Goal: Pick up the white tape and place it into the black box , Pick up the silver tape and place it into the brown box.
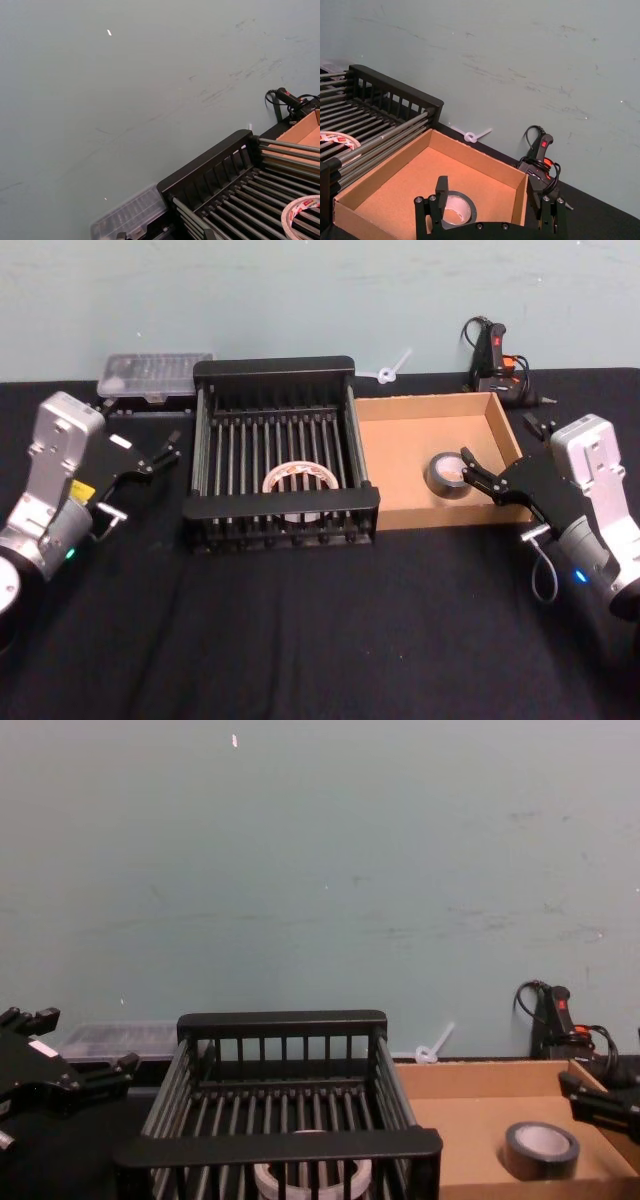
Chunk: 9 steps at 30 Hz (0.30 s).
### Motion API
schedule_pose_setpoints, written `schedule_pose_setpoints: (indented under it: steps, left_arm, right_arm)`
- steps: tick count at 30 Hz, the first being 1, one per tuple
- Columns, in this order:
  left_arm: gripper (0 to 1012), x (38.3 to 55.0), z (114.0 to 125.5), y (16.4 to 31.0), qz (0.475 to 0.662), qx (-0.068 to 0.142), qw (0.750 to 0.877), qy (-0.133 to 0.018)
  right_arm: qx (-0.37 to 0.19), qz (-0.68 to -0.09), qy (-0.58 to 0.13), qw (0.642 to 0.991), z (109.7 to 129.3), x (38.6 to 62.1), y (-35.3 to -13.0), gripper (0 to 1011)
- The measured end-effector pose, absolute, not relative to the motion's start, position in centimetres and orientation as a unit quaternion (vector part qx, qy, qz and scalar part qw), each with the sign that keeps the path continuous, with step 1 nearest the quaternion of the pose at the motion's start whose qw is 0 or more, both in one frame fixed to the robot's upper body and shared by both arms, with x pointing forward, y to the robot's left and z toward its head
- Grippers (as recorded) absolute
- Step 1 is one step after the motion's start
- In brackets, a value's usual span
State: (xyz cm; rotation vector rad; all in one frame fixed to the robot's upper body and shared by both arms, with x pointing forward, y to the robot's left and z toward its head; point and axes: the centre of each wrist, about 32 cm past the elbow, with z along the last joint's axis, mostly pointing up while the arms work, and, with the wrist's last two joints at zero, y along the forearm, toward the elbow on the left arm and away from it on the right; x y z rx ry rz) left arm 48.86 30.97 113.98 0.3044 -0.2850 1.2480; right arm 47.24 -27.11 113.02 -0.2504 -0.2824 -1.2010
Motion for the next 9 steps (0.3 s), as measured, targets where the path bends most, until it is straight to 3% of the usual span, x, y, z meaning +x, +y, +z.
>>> schedule_pose_setpoints:
  steps: [9]
  left_arm:
    - [1001, 48.86, 113.98, 30.97, 0.58, 0.141, 0.791, -0.132]
  right_arm:
    - [-0.117, -0.562, -0.132, 0.808, 113.02, 47.24, -27.11, 1000]
